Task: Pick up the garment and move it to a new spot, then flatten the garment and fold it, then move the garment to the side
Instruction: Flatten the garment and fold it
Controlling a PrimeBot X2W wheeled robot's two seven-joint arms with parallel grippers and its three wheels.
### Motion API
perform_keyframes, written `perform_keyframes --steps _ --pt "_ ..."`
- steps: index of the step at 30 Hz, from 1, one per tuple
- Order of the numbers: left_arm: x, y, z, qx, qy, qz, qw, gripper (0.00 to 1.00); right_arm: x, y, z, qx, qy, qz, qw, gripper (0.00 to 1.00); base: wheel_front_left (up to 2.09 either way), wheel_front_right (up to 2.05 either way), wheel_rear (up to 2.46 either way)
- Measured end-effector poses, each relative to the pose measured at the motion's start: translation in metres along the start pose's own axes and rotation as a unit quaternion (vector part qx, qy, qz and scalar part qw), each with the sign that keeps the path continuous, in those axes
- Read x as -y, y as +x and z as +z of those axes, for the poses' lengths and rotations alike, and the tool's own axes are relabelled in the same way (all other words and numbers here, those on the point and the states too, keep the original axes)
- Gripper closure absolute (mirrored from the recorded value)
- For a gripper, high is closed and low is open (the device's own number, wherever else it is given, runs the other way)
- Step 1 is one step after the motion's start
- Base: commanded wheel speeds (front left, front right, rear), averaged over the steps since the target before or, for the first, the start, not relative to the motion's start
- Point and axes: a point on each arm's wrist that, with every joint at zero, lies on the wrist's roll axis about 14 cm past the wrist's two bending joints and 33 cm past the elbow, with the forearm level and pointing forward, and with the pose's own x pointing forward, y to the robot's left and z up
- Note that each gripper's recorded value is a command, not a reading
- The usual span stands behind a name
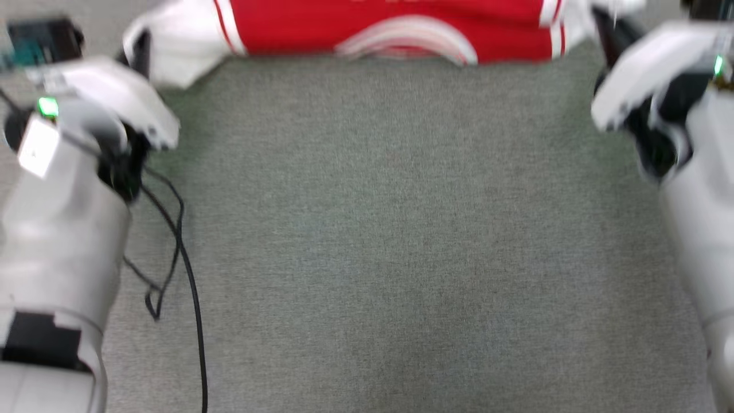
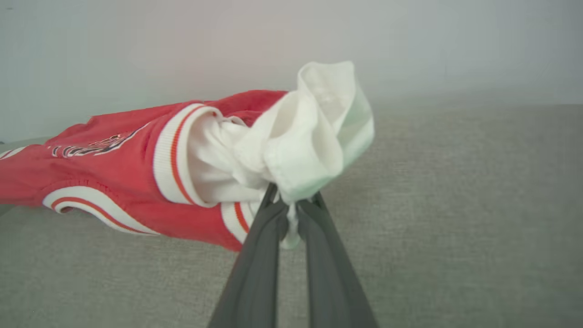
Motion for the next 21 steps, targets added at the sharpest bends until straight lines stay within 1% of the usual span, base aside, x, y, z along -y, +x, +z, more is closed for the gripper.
perform_keyframes --steps 3,8,13,18,21 --pt "-0.007 -0.020 -0.004 0.009 0.000 0.007 1.000 1.00 0.002 -0.021 -0.013 0.001 0.008 0.000 1.000 1.00 0.00 0.00 0.00" --pt "-0.017 -0.053 0.002 0.027 0.008 0.014 1.000 1.00 0.001 -0.057 -0.022 0.007 0.015 0.007 1.000 1.00 0.00 0.00 0.00" --pt "-0.026 -0.089 -0.001 0.031 0.019 0.020 0.999 1.00 0.005 -0.100 -0.036 0.000 0.025 0.004 1.000 1.00 0.00 0.00 0.00" --pt "-0.031 -0.124 -0.009 0.026 0.020 0.026 0.999 1.00 0.010 -0.139 -0.047 -0.001 0.034 -0.003 0.999 1.00 0.00 0.00 0.00" --pt "-0.033 -0.146 -0.016 0.024 0.019 0.034 0.999 1.00 0.011 -0.163 -0.060 -0.011 0.039 -0.009 0.999 1.00 0.00 0.00 0.00"
